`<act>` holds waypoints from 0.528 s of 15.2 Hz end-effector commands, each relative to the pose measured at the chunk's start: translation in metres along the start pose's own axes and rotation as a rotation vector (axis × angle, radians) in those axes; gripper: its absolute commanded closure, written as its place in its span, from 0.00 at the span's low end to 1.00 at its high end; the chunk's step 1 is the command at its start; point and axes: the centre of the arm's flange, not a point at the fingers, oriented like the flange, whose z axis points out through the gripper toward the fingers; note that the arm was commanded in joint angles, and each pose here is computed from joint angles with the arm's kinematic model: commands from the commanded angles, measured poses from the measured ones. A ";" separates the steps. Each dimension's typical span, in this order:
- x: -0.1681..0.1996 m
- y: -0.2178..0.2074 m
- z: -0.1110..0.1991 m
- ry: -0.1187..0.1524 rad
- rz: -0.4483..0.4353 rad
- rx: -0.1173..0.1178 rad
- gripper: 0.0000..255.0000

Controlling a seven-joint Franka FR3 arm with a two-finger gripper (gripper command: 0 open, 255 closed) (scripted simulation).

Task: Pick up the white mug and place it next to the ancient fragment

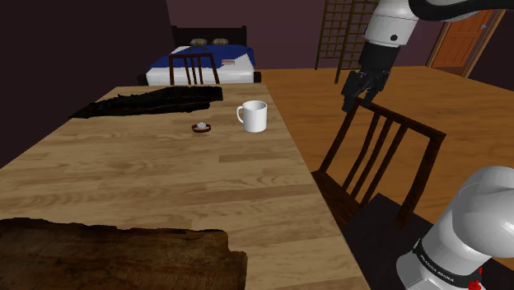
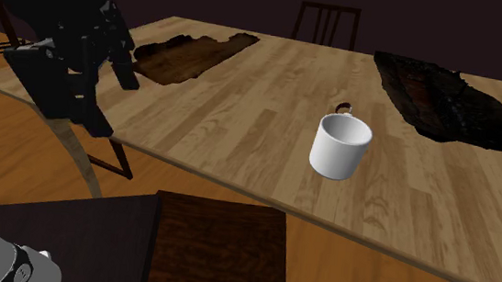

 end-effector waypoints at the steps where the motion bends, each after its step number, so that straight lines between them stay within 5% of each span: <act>1: 0.000 0.000 0.000 0.000 0.000 0.000 0.00; 8: 0.088 -0.013 0.029 -0.005 -0.003 -0.012 0.00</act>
